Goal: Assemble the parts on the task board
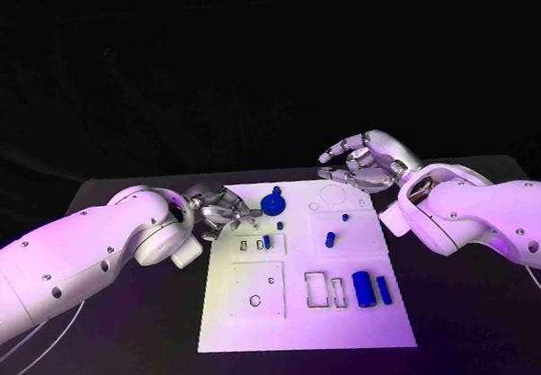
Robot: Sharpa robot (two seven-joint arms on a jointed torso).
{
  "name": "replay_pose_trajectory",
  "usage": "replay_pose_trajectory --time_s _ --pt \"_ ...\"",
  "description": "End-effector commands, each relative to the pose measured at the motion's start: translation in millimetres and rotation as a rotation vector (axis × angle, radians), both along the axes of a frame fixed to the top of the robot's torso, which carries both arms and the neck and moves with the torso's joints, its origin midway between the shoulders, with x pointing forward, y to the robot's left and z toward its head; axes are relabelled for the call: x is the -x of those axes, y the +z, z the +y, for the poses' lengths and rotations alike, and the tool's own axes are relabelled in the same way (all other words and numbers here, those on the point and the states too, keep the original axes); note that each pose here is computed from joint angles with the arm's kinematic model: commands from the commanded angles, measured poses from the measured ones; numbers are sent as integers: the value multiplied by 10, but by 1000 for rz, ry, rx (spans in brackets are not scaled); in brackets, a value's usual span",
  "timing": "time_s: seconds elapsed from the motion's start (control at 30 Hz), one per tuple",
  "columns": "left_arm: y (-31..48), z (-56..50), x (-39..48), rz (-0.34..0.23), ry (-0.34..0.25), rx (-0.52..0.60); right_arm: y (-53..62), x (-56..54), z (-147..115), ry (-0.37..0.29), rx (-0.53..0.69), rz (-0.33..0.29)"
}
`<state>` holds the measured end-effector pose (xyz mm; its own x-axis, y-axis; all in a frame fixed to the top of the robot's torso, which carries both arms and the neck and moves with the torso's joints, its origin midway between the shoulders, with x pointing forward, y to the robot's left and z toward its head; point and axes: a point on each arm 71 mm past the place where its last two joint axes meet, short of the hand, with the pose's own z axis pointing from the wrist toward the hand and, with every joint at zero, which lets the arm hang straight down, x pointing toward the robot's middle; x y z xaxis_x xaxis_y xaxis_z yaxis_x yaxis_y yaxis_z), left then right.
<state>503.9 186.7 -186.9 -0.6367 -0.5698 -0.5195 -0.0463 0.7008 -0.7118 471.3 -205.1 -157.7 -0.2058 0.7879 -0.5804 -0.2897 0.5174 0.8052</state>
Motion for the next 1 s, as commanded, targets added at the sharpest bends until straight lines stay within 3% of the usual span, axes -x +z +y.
replay_pose_trajectory --time_s 0.03,0.5,1.0 --pt "-28 -23 -35 21 -21 -189 -27 -14 -30 0 -16 47" --pt "19 -239 -161 -20 -75 -337 -50 -40 -93 -20 -1 63" --pt "-82 -396 -198 2 -118 -397 -61 -58 -87 -26 -2 57"
